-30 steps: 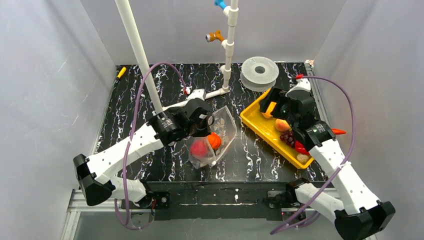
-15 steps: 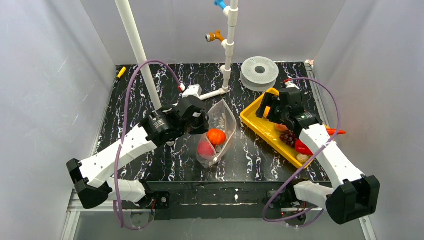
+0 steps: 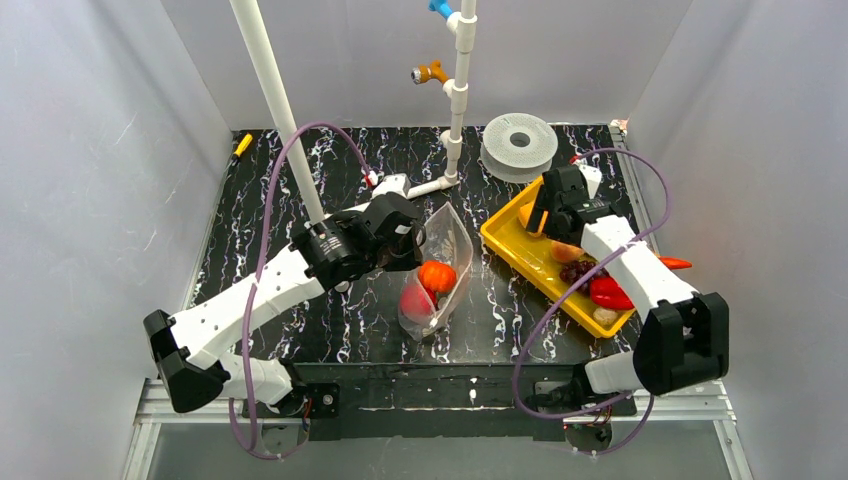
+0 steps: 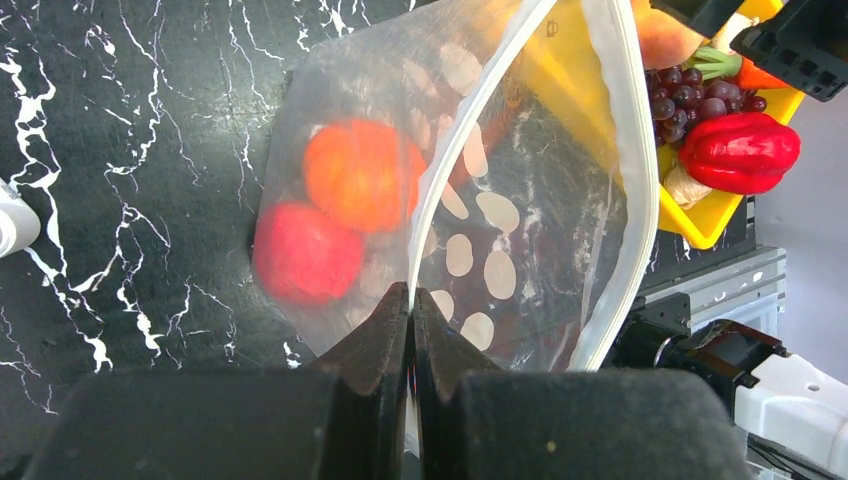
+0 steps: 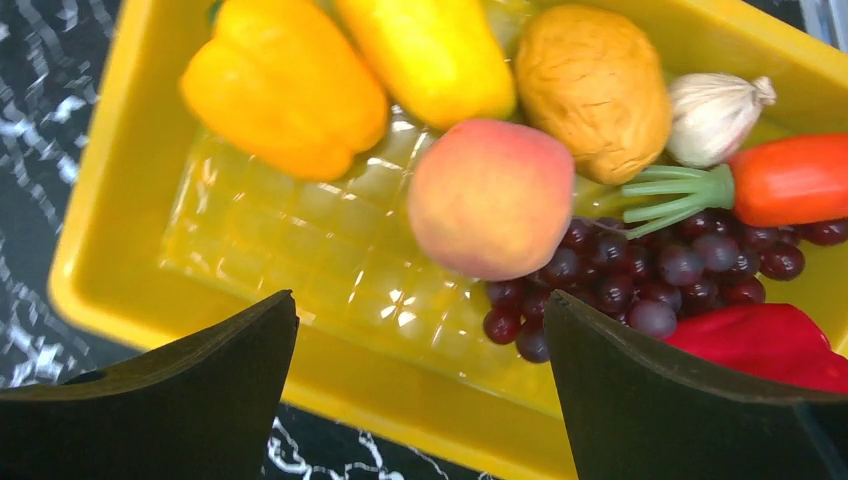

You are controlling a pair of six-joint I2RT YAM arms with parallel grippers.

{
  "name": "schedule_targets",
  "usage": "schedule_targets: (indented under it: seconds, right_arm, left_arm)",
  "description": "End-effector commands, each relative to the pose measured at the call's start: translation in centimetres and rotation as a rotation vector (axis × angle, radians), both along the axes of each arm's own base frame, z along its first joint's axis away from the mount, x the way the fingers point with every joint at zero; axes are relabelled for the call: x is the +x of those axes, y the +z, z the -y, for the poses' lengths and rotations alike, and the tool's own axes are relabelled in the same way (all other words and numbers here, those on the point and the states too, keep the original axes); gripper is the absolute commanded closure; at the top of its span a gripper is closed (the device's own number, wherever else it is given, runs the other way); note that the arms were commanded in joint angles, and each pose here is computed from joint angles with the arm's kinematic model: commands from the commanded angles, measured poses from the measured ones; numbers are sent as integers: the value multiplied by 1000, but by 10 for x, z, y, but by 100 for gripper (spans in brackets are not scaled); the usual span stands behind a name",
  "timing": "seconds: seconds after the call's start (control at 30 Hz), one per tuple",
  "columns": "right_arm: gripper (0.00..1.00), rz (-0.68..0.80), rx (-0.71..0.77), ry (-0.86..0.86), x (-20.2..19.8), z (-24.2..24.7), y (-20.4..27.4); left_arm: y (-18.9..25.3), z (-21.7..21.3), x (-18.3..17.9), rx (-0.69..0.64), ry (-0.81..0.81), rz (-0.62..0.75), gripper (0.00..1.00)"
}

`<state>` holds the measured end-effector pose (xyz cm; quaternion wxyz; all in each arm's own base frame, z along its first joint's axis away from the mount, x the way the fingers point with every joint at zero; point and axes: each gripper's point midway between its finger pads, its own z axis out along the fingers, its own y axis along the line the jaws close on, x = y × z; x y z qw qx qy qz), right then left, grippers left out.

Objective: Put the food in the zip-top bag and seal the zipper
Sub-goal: Pick up the fake fruit from the bin.

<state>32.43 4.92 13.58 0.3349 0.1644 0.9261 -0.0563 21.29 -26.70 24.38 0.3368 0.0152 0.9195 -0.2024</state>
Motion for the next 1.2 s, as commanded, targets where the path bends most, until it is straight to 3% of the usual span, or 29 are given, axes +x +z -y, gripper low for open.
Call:
schedule_targets:
  seconds: [0.0,0.3,0.77,0.9,1.17]
  right_arm:
    - [2,11,-52,-198,14,35,-1]
    - [2,-83,-15,-262,25,49,-36]
    - [3,-144,6,-223,22,42,-65]
    - [12,-146,1,-211,22,42,-64]
    - [51,-85,32,-158,22,36,-48]
  left_arm:
    - [-8,0,0,5,3,-17,100]
    - [-10,-1,-1,1,6,-17,100]
    - [-9,0,0,-1,4,-20,100]
    - [-10,0,0,-1,5,-22,100]
    - [-9,-1,-1,-3,5,-19,100]
